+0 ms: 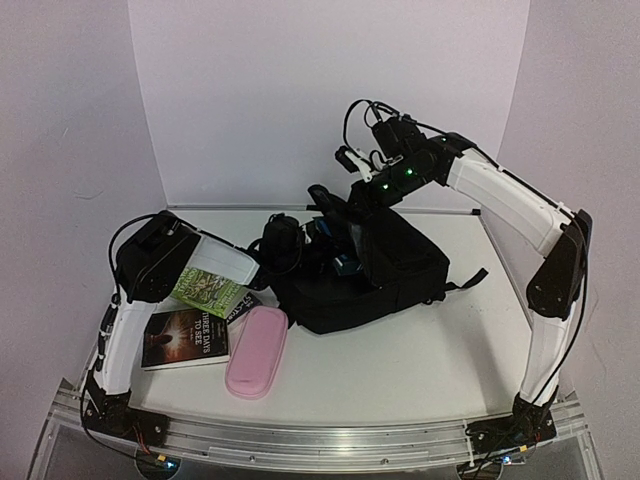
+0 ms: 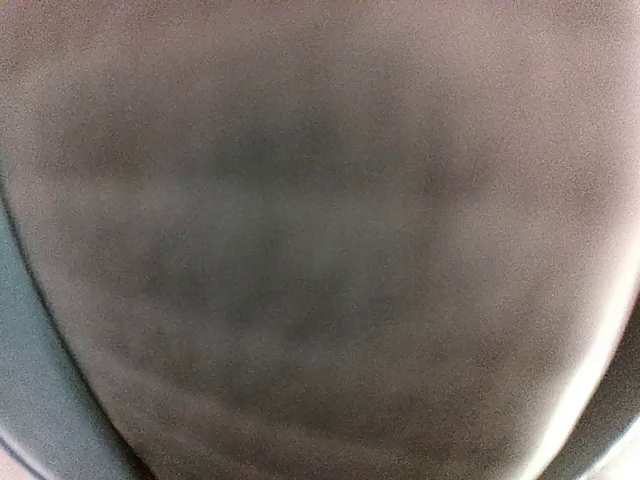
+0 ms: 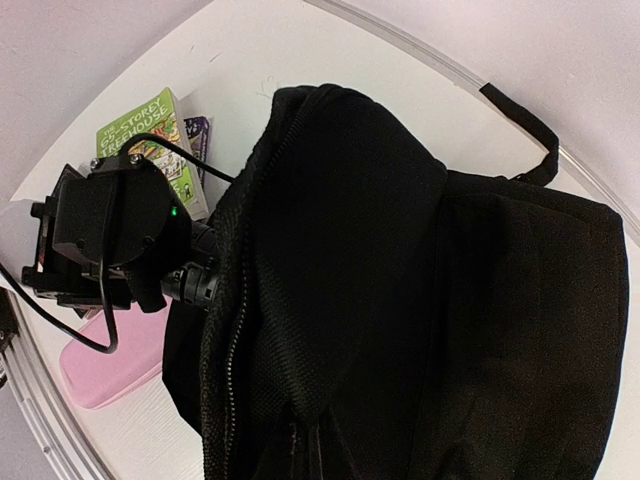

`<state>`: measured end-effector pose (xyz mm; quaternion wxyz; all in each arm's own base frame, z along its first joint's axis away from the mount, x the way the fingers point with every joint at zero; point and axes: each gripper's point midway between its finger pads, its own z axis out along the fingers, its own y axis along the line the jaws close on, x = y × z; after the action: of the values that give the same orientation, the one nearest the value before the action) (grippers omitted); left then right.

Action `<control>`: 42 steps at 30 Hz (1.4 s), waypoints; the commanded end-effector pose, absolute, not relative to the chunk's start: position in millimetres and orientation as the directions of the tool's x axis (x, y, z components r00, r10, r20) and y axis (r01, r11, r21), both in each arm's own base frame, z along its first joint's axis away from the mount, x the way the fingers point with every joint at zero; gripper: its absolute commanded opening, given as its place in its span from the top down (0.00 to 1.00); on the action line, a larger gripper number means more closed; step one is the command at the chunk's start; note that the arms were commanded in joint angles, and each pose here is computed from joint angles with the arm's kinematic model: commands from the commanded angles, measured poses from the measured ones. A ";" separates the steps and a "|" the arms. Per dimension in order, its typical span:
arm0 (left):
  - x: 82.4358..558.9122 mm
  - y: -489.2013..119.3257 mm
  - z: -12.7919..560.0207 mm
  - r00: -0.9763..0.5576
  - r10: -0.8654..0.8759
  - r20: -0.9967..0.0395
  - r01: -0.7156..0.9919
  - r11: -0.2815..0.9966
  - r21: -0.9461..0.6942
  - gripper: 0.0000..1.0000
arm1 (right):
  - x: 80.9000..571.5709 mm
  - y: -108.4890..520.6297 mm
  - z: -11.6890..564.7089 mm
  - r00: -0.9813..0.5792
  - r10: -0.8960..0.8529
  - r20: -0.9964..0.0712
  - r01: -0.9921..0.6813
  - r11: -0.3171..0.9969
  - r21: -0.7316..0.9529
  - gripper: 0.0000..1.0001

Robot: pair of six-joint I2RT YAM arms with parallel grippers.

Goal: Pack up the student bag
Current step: Place the book in the student bag.

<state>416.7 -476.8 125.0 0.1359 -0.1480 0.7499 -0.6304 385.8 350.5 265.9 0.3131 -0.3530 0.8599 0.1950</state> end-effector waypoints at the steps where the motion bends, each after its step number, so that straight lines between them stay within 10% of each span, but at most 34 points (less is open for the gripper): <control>1: 433.3 -477.8 137.7 -0.902 -0.427 -0.060 -0.022 0.186 -0.982 0.64 | 384.8 356.6 306.4 -0.469 -0.442 -0.765 -0.761 0.641 0.096 1.00; 5: 431.7 -469.5 130.0 -0.892 -0.448 -0.057 -0.056 0.236 -0.970 0.44 | 389.3 351.2 307.5 -0.474 -0.433 -0.767 -0.752 0.652 0.096 1.00; 16: 419.2 -435.7 144.4 -0.859 -0.489 -0.147 -0.066 0.392 -0.918 0.33 | 401.0 329.6 304.7 -0.494 -0.422 -0.760 -0.725 0.683 0.091 1.00; 28: 409.7 -470.2 145.2 -0.925 -0.376 -0.063 -0.012 0.195 -0.981 0.90 | 398.0 330.1 307.0 -0.484 -0.427 -0.764 -0.739 0.667 0.095 1.00; 42: 382.0 -485.4 151.5 -0.952 -0.293 -0.088 0.046 0.148 -0.988 0.94 | 391.5 328.2 301.8 -0.444 -0.477 -0.758 -0.774 0.630 0.057 1.00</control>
<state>385.7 -459.5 111.5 0.1336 -0.1266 0.7810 -0.5967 395.4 327.3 261.1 0.3182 -0.3697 0.8532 0.1848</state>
